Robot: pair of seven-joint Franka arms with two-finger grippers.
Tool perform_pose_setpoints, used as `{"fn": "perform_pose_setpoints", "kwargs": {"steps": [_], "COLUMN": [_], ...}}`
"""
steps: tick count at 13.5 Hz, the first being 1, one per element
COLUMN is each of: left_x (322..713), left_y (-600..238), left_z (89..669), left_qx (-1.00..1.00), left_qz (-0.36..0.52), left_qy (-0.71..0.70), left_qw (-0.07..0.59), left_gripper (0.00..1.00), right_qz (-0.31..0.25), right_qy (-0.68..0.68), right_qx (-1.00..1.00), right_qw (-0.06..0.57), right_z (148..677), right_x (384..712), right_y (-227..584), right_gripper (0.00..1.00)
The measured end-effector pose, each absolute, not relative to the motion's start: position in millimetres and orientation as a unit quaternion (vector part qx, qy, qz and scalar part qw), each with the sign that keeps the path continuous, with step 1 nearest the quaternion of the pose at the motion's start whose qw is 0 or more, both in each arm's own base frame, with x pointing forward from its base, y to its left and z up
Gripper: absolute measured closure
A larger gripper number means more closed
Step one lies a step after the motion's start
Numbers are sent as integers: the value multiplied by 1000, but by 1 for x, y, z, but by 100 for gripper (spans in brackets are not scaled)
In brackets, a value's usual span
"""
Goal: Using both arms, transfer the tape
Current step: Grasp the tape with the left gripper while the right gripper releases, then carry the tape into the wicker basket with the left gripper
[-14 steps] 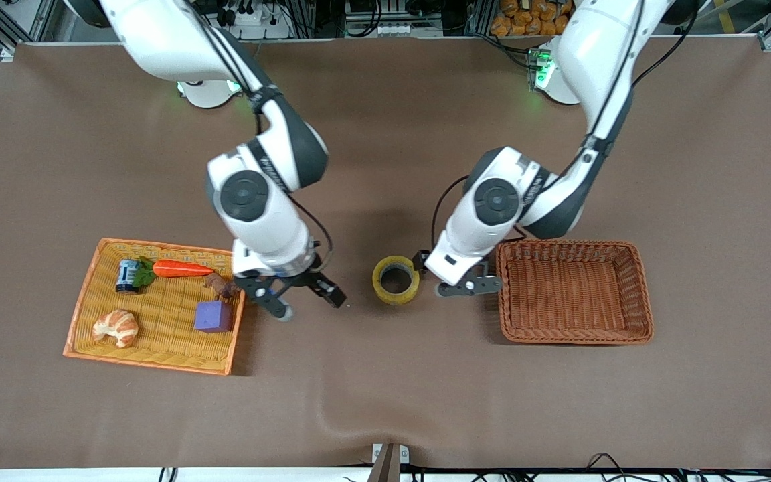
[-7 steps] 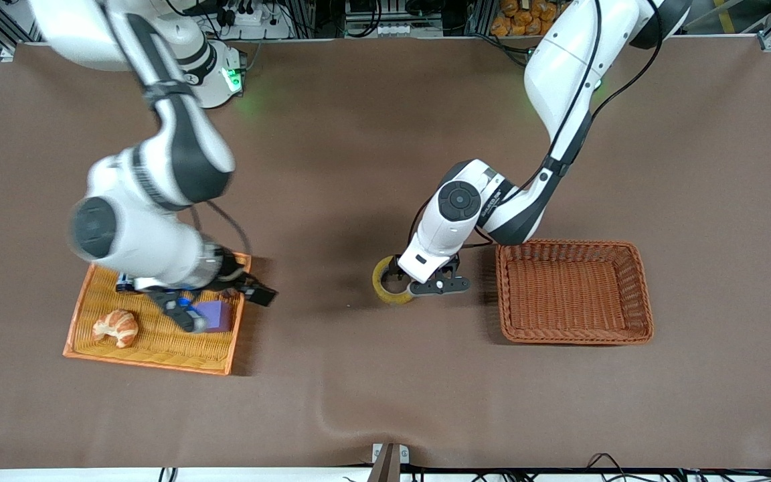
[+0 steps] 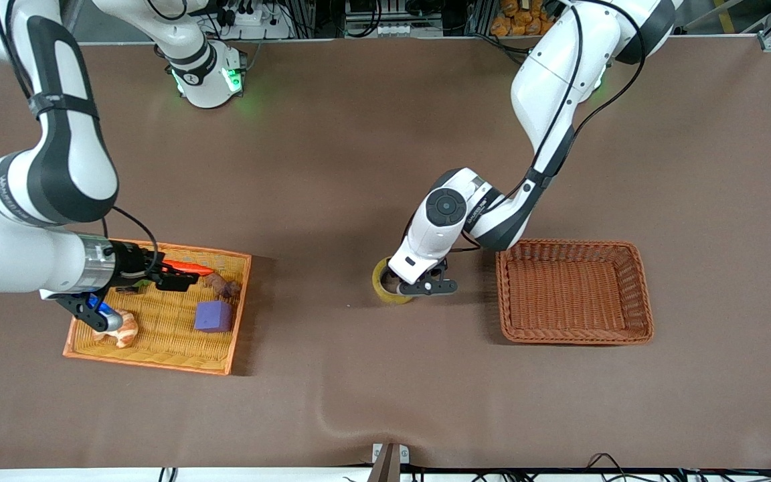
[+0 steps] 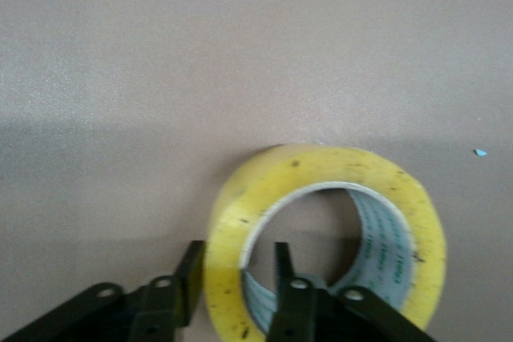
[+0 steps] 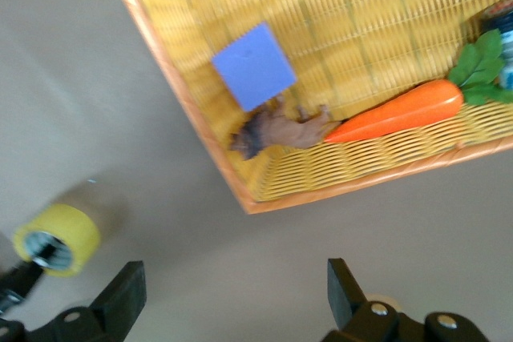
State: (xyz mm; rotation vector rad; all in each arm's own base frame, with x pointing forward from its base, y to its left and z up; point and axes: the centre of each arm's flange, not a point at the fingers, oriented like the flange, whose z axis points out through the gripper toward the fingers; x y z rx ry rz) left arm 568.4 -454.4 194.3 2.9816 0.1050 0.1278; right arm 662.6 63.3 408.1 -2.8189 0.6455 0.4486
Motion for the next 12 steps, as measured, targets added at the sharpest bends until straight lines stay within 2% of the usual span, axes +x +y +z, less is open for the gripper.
{"fn": "perform_pose_setpoints", "kwargs": {"steps": [1,4,7,10,12], "left_x": [570,576,597,635,645], "left_y": [-453,-448,-423,-331,-257], "left_z": [195,198,241,327,353], "left_qx": [996,996,996,996,997], "left_qz": [45,50,46,64,67], "left_qy": [34,35,52,56,36], "left_qw": [76,70,48,26,9], "left_gripper": [77,78,78,78,78], "right_qz": [158,155,114,66,31], "right_qy": [201,146,101,52,22], "right_qx": [-960,-970,-986,-996,-999], "right_qw": [111,121,73,18,-9], "right_z": [400,392,420,468,505], "right_x": [657,633,607,593,591], "right_y": [45,-10,-16,10,32], "right_gripper": [0,0,0,0,0]}}
